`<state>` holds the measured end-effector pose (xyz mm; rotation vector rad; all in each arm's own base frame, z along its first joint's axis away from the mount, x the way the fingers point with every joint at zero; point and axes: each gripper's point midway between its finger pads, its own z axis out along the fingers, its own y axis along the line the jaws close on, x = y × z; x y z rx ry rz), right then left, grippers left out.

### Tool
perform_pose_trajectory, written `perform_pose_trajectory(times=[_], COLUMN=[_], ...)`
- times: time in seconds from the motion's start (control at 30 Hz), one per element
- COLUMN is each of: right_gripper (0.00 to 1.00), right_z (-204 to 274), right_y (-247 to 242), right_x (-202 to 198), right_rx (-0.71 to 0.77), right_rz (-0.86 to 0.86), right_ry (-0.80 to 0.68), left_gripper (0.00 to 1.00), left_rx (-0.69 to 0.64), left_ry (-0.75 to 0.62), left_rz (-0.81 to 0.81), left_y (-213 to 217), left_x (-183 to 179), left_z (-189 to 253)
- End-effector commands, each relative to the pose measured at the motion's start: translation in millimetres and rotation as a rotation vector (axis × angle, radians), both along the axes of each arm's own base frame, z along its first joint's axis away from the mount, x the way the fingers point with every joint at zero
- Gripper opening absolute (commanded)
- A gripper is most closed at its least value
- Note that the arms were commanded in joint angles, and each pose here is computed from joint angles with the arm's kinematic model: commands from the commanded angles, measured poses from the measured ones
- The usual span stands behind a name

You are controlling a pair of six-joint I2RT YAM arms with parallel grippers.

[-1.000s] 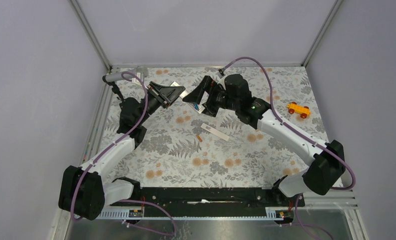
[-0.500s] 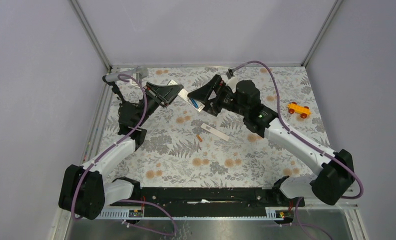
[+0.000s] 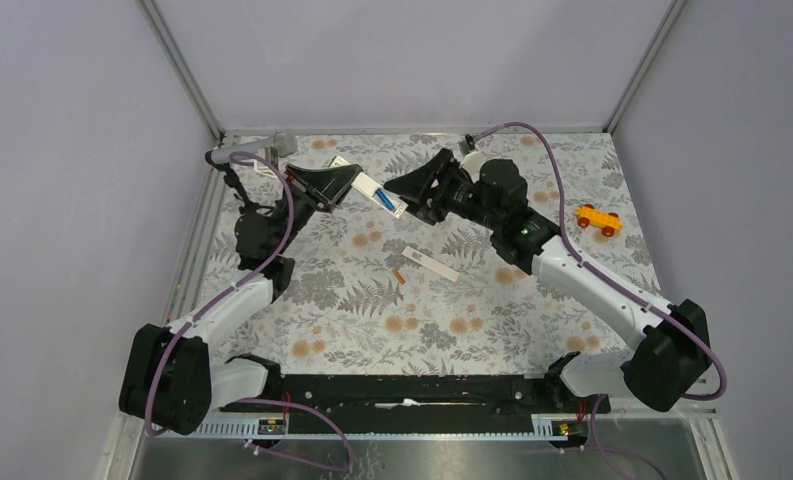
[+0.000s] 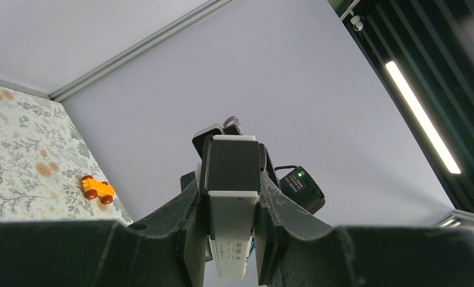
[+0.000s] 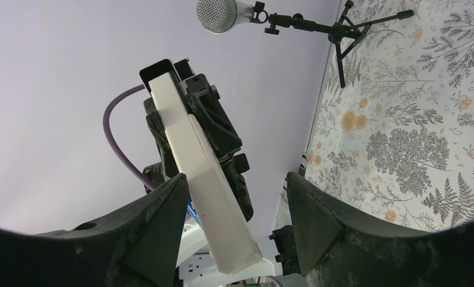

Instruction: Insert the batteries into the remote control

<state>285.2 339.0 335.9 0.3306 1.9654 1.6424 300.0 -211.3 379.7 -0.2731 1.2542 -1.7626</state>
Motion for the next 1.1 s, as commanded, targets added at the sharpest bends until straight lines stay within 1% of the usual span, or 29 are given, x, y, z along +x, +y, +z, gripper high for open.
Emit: perform_pose_trajectory(times=[0.0, 0.2, 0.3, 0.4, 0.5, 0.6, 0.7, 0.8, 0.87, 1.0, 1.07], right_gripper=[0.67, 0.68, 0.68, 0.65, 0.65, 0.71, 0.77, 0.79, 0.75, 0.64, 0.65], right_z=[21.9, 13.6, 9.4, 7.3, 9.4, 17.2, 18.1, 15.4, 10.1, 4.0, 3.5], right_y=[3.5, 7.5, 8.5, 9.4, 9.6, 9.1, 7.2, 7.5, 8.4, 10.8, 11.2], right_x=[-4.1, -6.3, -6.1, -5.5, -4.6, -4.6, -2.8, -2.7, -2.5, -1.6, -1.6], right_rx=[0.029, 0.021, 0.016, 0.012, 0.022, 0.046, 0.06, 0.064, 0.064, 0.059, 0.061], right_rz=[0.049, 0.078, 0.083, 0.086, 0.082, 0.078, 0.059, 0.058, 0.057, 0.064, 0.066], right_ry=[-0.087, -0.078, -0.067, -0.057, -0.062, -0.088, -0.084, -0.068, -0.038, -0.005, -0.003], left_gripper=[0.0, 0.0, 0.0, 0.0, 0.0, 0.0, 0.0, 0.0, 0.0, 0.0, 0.0], left_rx=[-0.024, 0.01, 0.004, 0.009, 0.014, 0.018, 0.009, 0.004, -0.001, -0.01, -0.013], left_ry=[-0.043, 0.042, 0.04, 0.026, 0.01, 0.015, 0.013, 0.005, -0.005, -0.023, -0.029], left_rz=[0.022, 0.035, 0.035, 0.035, 0.031, 0.025, 0.024, 0.024, 0.024, 0.023, 0.022], left_y=[3.7, 2.0, 2.4, 2.3, 1.6, 1.0, 2.0, 2.6, 3.3, 4.2, 4.5], left_x=[-2.5, 7.7, 7.2, 5.6, 3.7, 2.7, 1.2, -0.8, -2.3, -5.2, -6.2], left_z=[23.3, 14.0, 16.6, 20.4, 20.9, 15.5, 12.3, 12.4, 14.0, 18.2, 18.7])
